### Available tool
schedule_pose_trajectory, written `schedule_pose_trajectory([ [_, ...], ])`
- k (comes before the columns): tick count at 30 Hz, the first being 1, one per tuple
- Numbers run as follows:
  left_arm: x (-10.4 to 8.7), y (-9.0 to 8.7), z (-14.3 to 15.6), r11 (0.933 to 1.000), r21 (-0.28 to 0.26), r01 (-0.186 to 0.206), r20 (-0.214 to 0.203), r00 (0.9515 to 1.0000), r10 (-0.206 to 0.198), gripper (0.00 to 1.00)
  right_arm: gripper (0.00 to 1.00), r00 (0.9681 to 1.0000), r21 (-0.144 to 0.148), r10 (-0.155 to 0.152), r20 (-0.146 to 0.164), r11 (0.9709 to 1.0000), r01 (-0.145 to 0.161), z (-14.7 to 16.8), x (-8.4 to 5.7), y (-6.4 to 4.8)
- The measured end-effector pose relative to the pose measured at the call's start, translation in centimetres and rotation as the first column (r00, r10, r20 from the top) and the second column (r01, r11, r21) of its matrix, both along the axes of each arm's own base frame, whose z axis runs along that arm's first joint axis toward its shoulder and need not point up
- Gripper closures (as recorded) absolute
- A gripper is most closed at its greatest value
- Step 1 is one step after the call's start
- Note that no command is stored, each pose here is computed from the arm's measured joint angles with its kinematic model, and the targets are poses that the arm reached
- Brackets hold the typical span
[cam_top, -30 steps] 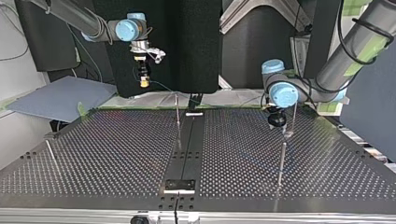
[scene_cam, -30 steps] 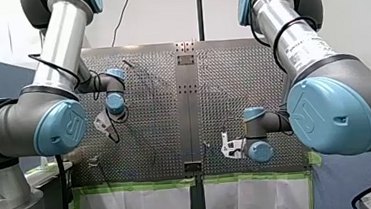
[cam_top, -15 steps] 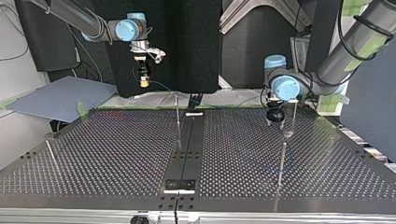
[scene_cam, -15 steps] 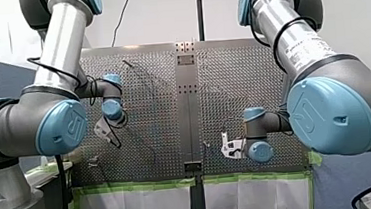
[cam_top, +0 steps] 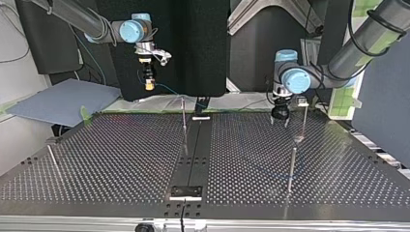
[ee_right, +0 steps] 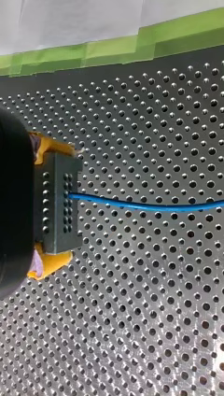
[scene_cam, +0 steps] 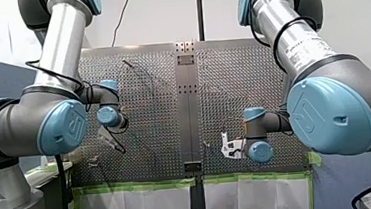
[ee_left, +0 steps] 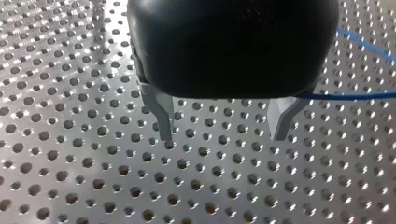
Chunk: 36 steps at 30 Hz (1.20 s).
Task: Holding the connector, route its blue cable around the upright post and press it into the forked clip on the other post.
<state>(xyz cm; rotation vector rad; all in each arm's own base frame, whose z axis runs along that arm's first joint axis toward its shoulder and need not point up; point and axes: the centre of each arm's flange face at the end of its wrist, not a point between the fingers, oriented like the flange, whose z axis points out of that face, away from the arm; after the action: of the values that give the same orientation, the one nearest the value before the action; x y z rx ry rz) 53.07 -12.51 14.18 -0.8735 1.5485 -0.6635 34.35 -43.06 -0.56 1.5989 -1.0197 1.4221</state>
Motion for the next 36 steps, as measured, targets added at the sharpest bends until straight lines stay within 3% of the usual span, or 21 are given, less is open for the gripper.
schedule_pose_trajectory([
  [7, -1.2, -0.4, -1.1, 0.9971, -0.069, 0.032, 0.021, 0.9993, -0.031, 0.00, 1.00, 1.0000, 0.001, 0.000, -0.001, 1.0000, 0.000, 0.0, 0.0, 0.0],
  [13, -2.4, -0.3, -2.1, 0.9925, -0.120, 0.021, 0.031, 0.9994, -0.017, 0.00, 1.00, 1.0000, 0.002, 0.000, -0.002, 1.0000, 0.000, 0.0, 0.0, 0.1],
  [21, -2.5, 0.0, -2.2, 0.9804, -0.197, -0.002, 0.086, 0.9961, 0.019, 0.00, 1.00, 1.0000, 0.003, 0.000, -0.002, 1.0000, 0.000, 0.0, 0.0, 0.1],
  [25, -2.5, -0.1, -2.3, 0.9785, -0.206, -0.003, 0.090, 0.9957, 0.022, 0.00, 1.00, 1.0000, 0.003, 0.002, -0.002, 1.0000, -0.002, -0.1, 0.1, 0.1],
  [36, -1.8, -0.7, -5.2, 0.9735, -0.226, 0.033, 0.066, 0.9976, -0.019, 0.00, 1.00, 1.0000, 0.003, 0.003, -0.001, 1.0000, -0.003, 0.0, 0.2, 0.2],
])
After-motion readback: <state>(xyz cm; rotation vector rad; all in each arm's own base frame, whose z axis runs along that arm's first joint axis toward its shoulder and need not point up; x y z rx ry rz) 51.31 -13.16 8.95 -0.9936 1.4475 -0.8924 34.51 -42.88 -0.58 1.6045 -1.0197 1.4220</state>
